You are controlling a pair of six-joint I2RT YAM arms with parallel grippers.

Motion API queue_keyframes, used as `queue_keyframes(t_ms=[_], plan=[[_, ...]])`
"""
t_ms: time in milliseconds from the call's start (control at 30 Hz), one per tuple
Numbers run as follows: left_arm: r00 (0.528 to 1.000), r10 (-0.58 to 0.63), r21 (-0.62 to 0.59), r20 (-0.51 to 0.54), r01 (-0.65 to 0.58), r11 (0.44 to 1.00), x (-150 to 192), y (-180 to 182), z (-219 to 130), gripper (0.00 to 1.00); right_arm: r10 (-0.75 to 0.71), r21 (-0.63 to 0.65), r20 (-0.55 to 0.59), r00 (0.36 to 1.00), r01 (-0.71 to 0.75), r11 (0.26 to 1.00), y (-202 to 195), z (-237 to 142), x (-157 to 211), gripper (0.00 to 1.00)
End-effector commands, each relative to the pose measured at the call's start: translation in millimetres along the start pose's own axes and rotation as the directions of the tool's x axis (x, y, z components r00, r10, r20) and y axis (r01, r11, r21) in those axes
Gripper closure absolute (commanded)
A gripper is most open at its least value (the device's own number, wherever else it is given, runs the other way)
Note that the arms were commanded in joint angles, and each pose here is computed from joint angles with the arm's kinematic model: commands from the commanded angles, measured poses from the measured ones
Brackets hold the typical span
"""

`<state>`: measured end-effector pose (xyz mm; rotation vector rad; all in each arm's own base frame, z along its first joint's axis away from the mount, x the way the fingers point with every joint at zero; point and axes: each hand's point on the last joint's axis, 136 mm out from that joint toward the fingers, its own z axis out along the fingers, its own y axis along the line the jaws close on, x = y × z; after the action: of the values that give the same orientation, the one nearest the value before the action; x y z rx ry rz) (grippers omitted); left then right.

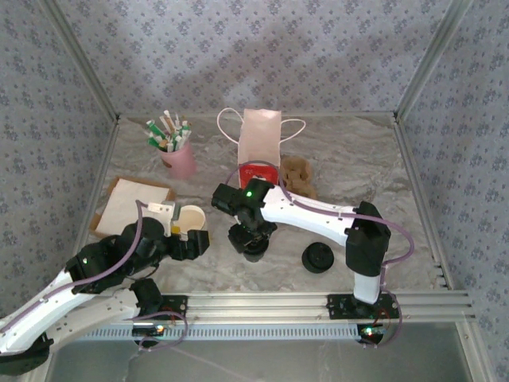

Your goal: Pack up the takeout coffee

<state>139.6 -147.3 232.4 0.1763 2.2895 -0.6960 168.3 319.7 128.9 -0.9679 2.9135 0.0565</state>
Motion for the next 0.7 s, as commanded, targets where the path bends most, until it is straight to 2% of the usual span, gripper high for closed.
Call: queue_keyframes(t_ms=[0,233,433,667], plan=[[1.0,0.009,-0.003,0.028,-0.009,1.0,-5,0,1,0.01,-0.004,0.034,0.006,1.0,0.004,0.999,-7,-8,0,0.26],[0.999,0.004,-0.037,0.05,-0.002,0.999,-15,1,-4,0.01,0.001,0.012,0.05,0.999,-0.001,1.0,-9,-22,5,0.27],[0.998,0.008,-0.113,0.065,0.0,0.994,-40,-4,-4,0.01,0.038,-0.002,0.102,0.994,-0.038,0.999,-22,-38,18,0.27],[0.999,-0.051,-0.103,0.011,0.051,0.993,-78,-21,12,0.08,0.107,-0.074,0.188,0.976,-0.094,0.993,-44,-68,39,0.28]])
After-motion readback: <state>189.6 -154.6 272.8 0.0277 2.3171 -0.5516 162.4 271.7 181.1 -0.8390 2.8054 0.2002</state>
